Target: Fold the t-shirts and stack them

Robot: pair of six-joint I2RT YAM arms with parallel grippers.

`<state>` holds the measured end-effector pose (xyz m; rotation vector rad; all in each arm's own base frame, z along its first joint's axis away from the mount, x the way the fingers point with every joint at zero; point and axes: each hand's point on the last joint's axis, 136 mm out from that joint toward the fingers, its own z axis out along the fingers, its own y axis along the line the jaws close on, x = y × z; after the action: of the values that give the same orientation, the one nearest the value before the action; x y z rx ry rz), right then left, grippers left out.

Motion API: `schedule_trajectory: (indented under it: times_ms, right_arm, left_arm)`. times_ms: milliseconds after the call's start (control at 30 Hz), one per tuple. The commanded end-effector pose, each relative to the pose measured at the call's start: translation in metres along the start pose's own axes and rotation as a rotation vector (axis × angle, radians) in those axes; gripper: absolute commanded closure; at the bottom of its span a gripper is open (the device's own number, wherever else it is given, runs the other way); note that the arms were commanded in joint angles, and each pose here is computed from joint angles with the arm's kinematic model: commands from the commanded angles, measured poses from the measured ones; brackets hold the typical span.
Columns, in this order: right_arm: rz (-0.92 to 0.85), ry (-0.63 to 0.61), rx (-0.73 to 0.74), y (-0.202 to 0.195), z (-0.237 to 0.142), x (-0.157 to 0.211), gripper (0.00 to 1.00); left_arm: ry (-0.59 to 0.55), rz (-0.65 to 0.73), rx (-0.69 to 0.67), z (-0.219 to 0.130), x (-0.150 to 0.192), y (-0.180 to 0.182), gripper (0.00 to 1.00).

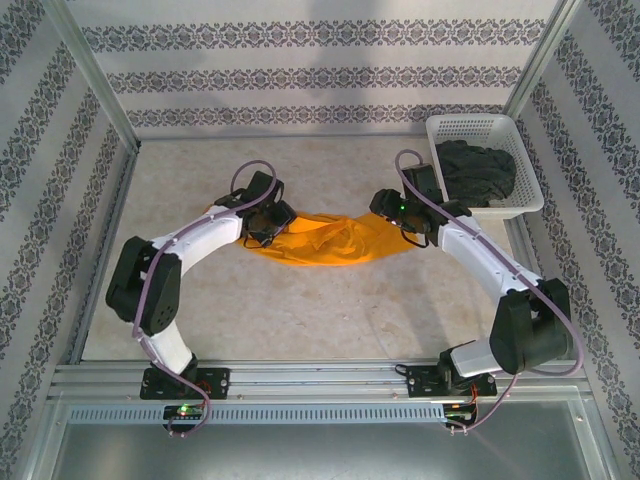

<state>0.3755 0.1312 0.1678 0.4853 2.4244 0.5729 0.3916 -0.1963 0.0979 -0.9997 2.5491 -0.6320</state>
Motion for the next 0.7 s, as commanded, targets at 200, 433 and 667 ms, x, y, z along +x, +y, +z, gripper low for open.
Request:
schedule_trajectory:
  times_ms: [200, 433, 667]
  right_arm:
    - [0.016, 0.014, 0.004, -0.012, -0.005, 0.012, 0.42]
    - [0.021, 0.014, 0.022, -0.017, -0.004, 0.013, 0.42]
    - [0.032, -0.011, 0.026, -0.018, -0.006, 0.001, 0.45]
  left_arm:
    - [0.002, -0.187, 0.076, 0.022, -0.005, -0.038, 0.36]
    - [0.044, -0.206, 0.058, 0.03, 0.002, -0.035, 0.92]
    - [-0.091, -0.099, 0.14, -0.043, -0.031, -0.066, 1.0]
